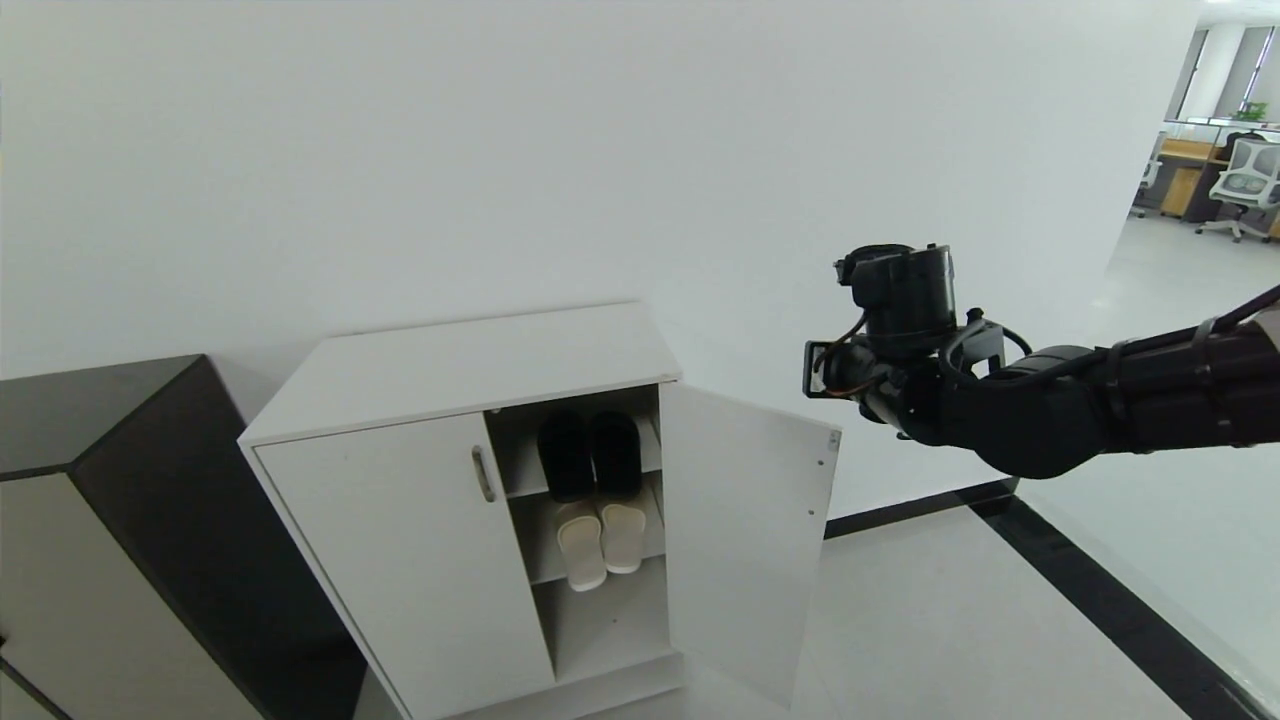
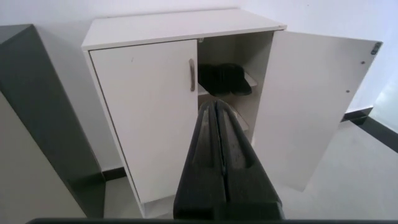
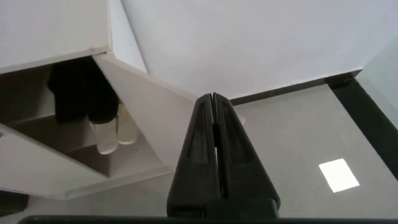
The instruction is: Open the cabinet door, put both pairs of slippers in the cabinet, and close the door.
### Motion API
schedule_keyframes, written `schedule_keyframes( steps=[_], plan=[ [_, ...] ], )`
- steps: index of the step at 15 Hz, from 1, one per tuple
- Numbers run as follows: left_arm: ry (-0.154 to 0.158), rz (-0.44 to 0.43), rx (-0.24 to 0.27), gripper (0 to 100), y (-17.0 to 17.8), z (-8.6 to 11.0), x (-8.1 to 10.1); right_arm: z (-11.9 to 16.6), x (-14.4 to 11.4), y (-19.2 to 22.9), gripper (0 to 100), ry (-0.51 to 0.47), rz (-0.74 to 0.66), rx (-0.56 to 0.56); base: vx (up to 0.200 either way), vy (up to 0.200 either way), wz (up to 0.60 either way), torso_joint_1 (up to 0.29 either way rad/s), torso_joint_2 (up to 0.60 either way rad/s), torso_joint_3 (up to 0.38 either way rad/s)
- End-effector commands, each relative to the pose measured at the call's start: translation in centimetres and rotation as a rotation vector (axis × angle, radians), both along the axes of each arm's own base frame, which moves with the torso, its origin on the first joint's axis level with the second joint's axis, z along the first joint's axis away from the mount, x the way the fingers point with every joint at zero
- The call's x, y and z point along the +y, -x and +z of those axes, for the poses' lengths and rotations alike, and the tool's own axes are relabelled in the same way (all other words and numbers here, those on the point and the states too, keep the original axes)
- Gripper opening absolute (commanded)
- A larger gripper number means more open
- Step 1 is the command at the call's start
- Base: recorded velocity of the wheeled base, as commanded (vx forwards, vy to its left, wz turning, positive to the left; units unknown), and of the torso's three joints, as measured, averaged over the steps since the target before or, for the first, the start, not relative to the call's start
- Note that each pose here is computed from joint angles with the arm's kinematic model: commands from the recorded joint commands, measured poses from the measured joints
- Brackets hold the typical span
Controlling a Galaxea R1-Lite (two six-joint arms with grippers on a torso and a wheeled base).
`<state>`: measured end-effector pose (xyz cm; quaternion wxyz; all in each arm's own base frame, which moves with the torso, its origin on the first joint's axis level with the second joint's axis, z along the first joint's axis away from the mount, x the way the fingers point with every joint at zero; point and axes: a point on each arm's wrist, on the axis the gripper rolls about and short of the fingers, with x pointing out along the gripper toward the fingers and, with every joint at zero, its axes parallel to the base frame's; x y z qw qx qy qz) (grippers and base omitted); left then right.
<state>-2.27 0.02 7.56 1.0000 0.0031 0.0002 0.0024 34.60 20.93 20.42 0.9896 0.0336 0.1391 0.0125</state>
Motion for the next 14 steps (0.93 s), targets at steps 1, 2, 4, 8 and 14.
schedule_keyframes(
  steps=[1, 2, 4, 8, 14],
  plan=[
    [0.000, 0.001, 0.000, 0, 0.0, 0.0, 0.0, -1.0, -0.1, -1.6, 0, 0.002, -0.016, 0.009, -0.200, 0.000, 0.00, 0.002, -0.01, -0.002],
    [0.002, 0.001, 0.000, 0, 0.0, 0.0, 0.0, -1.3, -0.2, -2.2, 0, 0.002, -0.025, 0.009, 0.000, 0.000, 0.00, 0.000, 0.00, 0.000],
    [0.003, 0.003, 0.000, 0, 0.0, 0.0, 0.0, -2.5, -0.5, -3.7, 0, -0.003, -0.029, 0.014, 0.000, 0.000, 0.00, 0.000, 0.00, 0.000],
    [0.003, 0.001, 0.000, 0, 0.0, 0.0, 0.0, -5.0, -1.6, -7.2, 0, -0.006, -0.073, 0.019, 0.000, 0.000, 0.00, 0.000, 0.00, 0.000],
    [0.005, 0.004, 0.000, 0, 0.0, 0.0, 0.0, -9.4, -1.8, -10.6, 0, 0.002, -0.102, 0.038, 0.000, 0.000, 0.00, 0.000, 0.00, 0.000]
  ],
)
